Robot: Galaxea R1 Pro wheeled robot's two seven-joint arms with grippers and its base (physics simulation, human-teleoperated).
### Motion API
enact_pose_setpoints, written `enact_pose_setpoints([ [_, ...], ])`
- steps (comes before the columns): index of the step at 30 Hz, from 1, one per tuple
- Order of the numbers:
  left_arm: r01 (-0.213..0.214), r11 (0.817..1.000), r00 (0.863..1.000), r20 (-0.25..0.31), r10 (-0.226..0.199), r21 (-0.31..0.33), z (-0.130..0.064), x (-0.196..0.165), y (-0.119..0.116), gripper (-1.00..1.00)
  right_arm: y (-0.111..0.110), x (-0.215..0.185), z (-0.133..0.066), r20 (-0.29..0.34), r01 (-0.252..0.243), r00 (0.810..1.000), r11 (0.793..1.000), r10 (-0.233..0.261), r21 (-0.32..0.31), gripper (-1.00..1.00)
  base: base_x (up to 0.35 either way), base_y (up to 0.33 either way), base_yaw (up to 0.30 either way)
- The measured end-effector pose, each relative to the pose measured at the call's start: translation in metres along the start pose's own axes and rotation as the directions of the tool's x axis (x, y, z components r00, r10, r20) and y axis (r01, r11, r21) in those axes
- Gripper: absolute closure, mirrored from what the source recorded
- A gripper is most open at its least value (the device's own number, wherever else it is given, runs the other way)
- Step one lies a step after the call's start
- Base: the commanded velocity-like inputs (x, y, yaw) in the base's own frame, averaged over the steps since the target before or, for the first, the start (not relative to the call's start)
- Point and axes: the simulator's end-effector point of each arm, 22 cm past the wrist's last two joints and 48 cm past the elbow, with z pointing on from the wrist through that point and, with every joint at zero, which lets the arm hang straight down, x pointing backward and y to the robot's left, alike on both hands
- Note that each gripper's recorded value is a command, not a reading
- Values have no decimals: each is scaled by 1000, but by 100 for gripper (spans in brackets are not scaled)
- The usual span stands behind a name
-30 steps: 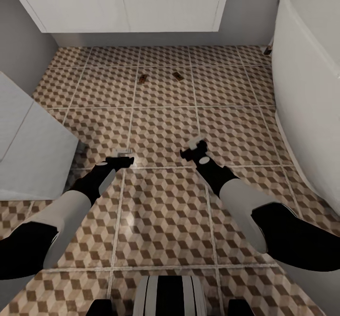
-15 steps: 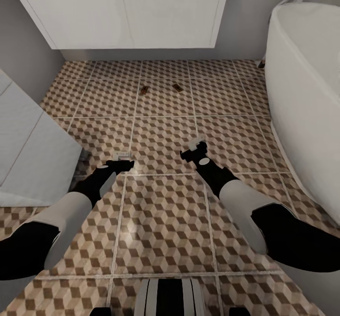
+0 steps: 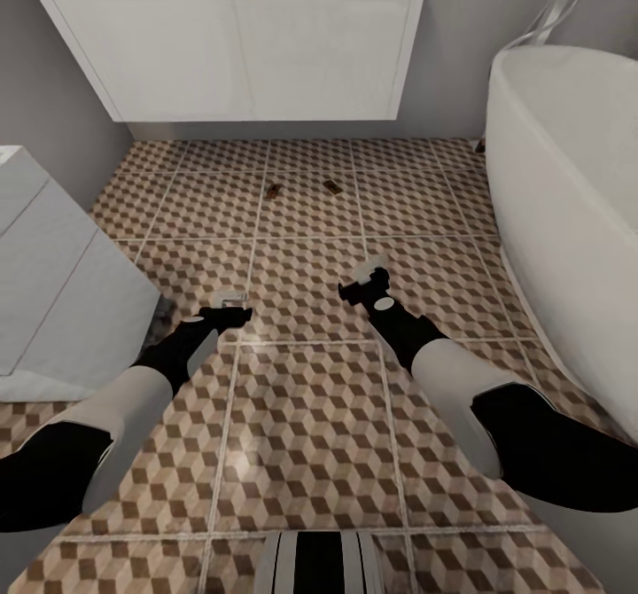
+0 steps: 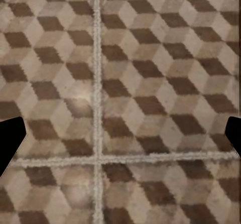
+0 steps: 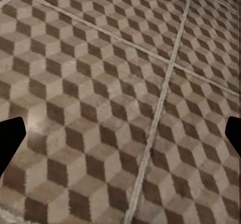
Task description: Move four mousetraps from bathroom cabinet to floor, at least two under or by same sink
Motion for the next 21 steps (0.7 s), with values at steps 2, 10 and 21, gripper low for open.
enact_pose_setpoints([
  [2, 0, 1000, 1000, 8, 0, 0, -4, -5, 0, -100, -2, -6, -3, 7, 0, 1000, 1000, 0, 3, -100, 0, 0, 0],
  [10, 1, 1000, 1000, 16, -1, 11, -17, -8, -8, -100, -3, -4, -15, 6, 6, 1000, 1000, -6, -2, -100, 0, 0, 0],
  [21, 2, 1000, 998, 57, -3, 20, -37, -34, -16, -100, -7, -24, -32, 78, 7, 997, 1000, -7, 0, -100, 0, 0, 0],
])
